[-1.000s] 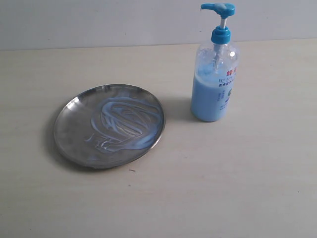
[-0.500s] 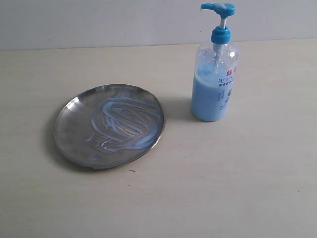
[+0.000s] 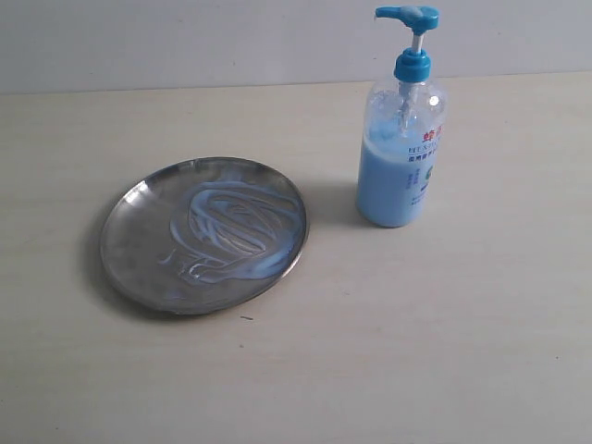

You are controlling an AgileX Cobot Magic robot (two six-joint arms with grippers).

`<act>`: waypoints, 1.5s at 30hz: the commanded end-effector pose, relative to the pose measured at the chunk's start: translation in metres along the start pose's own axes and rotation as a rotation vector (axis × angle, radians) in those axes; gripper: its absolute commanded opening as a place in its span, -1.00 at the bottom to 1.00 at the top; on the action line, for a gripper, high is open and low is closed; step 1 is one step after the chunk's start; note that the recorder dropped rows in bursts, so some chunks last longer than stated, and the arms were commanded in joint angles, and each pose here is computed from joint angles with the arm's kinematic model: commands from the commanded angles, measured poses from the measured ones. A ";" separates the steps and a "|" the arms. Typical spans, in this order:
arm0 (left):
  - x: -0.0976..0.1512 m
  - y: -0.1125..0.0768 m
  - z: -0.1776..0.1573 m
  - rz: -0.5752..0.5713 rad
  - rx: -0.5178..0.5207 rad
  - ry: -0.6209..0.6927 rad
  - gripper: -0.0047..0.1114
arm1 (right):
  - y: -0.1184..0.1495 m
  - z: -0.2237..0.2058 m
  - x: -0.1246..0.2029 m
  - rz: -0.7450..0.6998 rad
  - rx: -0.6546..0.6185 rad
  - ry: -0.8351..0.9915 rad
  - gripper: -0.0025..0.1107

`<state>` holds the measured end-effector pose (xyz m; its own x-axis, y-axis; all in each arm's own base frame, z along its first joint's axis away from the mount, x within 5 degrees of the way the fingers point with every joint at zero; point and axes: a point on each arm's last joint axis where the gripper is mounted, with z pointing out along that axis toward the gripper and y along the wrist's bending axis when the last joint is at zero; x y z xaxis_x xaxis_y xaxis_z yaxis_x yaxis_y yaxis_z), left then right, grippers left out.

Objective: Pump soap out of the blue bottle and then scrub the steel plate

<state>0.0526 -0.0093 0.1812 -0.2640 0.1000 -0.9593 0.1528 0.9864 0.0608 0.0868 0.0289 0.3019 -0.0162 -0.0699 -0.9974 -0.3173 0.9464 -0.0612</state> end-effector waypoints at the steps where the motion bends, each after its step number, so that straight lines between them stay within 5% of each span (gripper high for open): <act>1: 0.000 0.000 0.000 0.001 0.005 -0.008 -0.92 | -0.001 0.000 -0.006 -0.008 0.005 -0.043 -0.51; 4: 0.000 0.000 0.000 0.001 0.005 -0.008 -0.92 | 0.000 0.000 -0.005 0.002 0.004 -0.040 -0.30; 9: 0.000 0.000 0.000 0.001 0.005 -0.008 -0.92 | 0.000 0.000 -0.005 0.005 0.004 -0.038 0.44; 11: 0.000 0.000 0.000 0.001 0.005 -0.008 -0.92 | 0.000 0.000 -0.005 0.013 0.003 -0.038 0.54; 22: 0.000 0.000 0.000 0.001 0.005 -0.008 -0.92 | 0.000 0.000 -0.007 0.095 -0.001 -0.064 0.55; 27: 0.000 0.000 0.000 0.001 0.005 -0.008 -0.92 | 0.000 0.000 -0.008 0.208 -0.008 -0.074 0.73; 38: 0.000 0.000 0.000 0.001 0.005 -0.008 -0.92 | -0.001 0.001 -0.011 0.185 0.004 -0.111 0.76; 45: 0.000 0.000 0.000 0.001 0.005 -0.008 -0.92 | -0.002 0.004 -0.011 0.378 0.002 -0.114 0.77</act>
<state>0.0526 -0.0093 0.1812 -0.2640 0.1000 -0.9593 0.1528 0.9864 0.0608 0.0908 0.0292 0.3108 -0.0271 0.2764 -0.9607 -0.3098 0.9114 0.2710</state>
